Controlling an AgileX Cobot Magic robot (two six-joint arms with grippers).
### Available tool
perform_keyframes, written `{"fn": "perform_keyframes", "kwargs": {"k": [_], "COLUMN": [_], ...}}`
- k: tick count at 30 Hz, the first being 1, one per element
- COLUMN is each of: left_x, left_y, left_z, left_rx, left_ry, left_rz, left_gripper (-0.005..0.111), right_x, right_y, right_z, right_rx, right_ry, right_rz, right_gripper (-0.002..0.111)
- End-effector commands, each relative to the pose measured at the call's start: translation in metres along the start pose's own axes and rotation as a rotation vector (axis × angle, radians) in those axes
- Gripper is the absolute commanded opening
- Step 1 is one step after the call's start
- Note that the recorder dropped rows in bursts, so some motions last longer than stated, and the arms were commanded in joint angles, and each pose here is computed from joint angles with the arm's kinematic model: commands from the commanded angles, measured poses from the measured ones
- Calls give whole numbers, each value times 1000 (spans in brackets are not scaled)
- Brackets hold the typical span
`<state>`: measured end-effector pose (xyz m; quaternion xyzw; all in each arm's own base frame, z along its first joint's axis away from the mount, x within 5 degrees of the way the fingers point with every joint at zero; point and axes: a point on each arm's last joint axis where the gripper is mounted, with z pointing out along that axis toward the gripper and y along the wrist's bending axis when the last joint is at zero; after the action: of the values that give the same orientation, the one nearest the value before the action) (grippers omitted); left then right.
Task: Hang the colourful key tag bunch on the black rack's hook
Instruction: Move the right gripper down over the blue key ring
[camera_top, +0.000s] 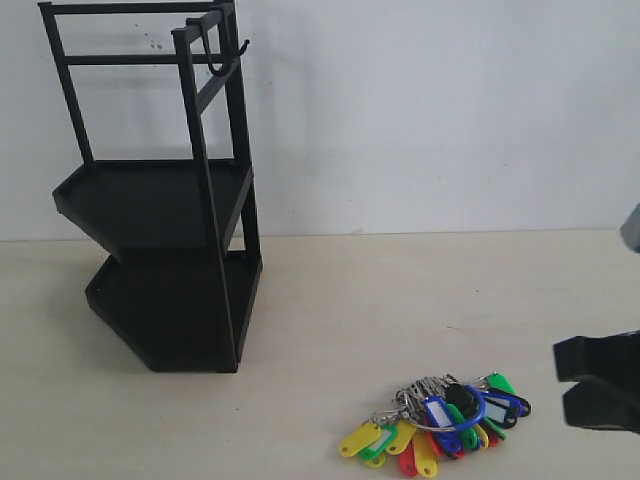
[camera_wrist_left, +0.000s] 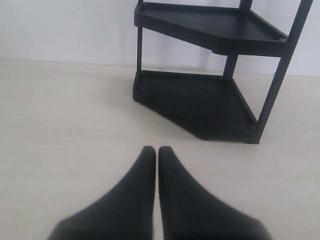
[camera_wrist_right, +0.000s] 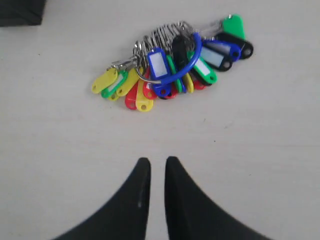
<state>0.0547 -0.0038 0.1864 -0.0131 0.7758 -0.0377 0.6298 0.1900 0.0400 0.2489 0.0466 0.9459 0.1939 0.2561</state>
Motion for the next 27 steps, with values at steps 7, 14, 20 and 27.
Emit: {"fn": "perform_keyframes", "kwargs": {"k": [7,14,20,27], "left_x": [-1,-1,-1,-1], "left_y": [0,0,0,0], "left_z": [0,0,0,0], "left_rx": [-1,-1,-1,-1], "left_ry": [-11,-11,-11,-11], "left_rz": [8,8,8,8], "left_gripper": [4,4,4,4], "right_x": [-13,-14,-13,-24], "right_y": [-7,-14,-23,-16], "right_z": [81,115,130,131], "right_rx": [9,57,103,64], "right_ry": [60,48,32,30], "right_rz": [147,268,323,343], "right_gripper": [48,48,48,48]}}
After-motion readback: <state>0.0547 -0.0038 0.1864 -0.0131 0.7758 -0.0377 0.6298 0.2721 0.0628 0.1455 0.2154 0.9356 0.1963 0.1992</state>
